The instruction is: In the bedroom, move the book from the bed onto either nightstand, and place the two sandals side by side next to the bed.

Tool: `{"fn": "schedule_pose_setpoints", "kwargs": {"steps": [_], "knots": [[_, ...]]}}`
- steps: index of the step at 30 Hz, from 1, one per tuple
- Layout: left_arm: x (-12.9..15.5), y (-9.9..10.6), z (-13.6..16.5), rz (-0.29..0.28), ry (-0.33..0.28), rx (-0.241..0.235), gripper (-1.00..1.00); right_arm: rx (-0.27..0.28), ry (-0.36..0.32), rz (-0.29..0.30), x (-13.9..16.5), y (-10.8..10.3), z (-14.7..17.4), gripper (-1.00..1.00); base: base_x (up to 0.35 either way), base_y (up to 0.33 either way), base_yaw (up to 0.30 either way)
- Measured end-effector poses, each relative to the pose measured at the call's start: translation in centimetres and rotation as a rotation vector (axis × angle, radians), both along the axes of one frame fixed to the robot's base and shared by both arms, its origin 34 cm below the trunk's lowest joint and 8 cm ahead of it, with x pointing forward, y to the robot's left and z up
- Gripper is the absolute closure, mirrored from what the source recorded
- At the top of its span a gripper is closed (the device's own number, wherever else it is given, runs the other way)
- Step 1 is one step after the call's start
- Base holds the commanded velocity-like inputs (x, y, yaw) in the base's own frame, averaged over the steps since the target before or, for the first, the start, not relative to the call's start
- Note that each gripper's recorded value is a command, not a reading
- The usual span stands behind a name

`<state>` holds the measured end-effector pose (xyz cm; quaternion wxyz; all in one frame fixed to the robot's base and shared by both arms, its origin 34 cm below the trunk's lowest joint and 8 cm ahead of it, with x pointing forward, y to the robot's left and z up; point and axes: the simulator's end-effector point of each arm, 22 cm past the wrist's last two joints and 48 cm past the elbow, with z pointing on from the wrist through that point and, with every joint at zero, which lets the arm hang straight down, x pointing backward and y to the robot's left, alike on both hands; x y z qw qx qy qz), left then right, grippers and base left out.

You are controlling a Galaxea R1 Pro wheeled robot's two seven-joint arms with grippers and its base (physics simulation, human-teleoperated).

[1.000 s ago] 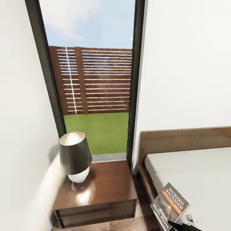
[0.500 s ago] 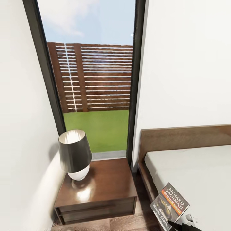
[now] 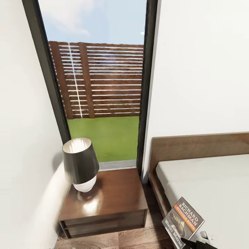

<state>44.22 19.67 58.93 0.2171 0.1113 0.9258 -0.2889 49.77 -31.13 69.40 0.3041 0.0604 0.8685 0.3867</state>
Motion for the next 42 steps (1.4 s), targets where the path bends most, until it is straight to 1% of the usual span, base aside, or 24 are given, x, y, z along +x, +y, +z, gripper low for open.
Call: {"fn": "schedule_pose_setpoints", "kwargs": {"steps": [19,31,42], "knots": [[-0.20,0.00,-0.21,0.000,0.007,0.000,-1.00,0.001,0.006,0.001,-0.12,0.04,-0.20,1.00,0.001,0.000,0.000],[-0.29,0.00,-0.28,0.000,0.010,0.000,-1.00,0.003,0.007,0.002,-0.18,0.07,-0.24,1.00,0.242,0.000,0.002],[-0.29,0.01,-0.30,0.000,0.010,0.000,-1.00,0.004,0.007,0.002,-0.16,0.10,-0.24,1.00,0.014,0.000,0.233]]}}
